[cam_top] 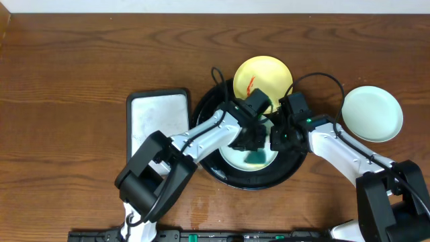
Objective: Clean dirty plates on tray and stack at the side
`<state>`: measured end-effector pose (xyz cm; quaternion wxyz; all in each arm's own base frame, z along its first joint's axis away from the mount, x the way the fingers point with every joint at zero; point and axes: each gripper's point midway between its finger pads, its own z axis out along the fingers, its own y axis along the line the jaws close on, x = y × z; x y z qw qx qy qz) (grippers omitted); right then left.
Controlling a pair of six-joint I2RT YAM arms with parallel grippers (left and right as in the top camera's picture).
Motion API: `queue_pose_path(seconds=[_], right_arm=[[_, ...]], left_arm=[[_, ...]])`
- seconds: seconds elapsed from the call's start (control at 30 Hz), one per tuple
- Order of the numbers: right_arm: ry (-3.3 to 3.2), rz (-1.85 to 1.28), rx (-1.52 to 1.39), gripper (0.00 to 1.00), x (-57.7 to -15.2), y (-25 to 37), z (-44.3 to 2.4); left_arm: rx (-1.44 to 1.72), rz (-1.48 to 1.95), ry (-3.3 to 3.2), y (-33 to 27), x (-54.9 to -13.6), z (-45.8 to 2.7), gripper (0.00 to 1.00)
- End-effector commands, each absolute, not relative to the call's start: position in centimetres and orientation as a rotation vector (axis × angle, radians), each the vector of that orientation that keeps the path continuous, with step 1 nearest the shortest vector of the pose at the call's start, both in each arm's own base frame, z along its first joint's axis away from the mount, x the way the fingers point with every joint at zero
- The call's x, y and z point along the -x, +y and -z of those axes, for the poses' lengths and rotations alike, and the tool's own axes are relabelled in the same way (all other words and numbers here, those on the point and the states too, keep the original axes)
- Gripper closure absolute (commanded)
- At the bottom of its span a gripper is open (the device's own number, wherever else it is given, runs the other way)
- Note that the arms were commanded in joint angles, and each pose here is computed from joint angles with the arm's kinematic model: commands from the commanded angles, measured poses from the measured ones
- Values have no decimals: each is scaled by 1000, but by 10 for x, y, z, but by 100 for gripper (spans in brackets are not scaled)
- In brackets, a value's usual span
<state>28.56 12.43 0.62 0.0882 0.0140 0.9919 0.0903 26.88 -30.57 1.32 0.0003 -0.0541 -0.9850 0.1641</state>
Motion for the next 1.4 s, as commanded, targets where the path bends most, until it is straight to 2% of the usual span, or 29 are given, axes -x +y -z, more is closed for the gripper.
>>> queue_pose_path(seconds=[0.0,0.1,0.37,0.63,0.87,1.07,1.2,1.37], right_arm=[[2944,-238,-25,99,-287,122,-9],[2945,-238,-25,99,-287,122,-9],[2948,-236,-25,99,-286,122,-8],[2947,-231,-25,99,-286,121,-8],[2951,-230,-26,99,-285,121,-8],[2944,-224,53,99,-286,121,-8],[2942,-223,74,99,-286,121,-8],[2942,-223,74,99,-286,121,-8]], left_arm=[[34,133,-3247,-209,-298,9,93],[33,416,-3288,-172,-312,-1,93],[107,641,-3296,-150,-320,-12,93],[87,596,-3349,-159,-331,-57,93],[49,384,-3439,-170,-328,-109,92],[-105,389,-3413,-126,-311,-144,92],[-314,348,-3324,-86,-306,-137,92],[-535,129,-3183,-53,-299,-93,92]])
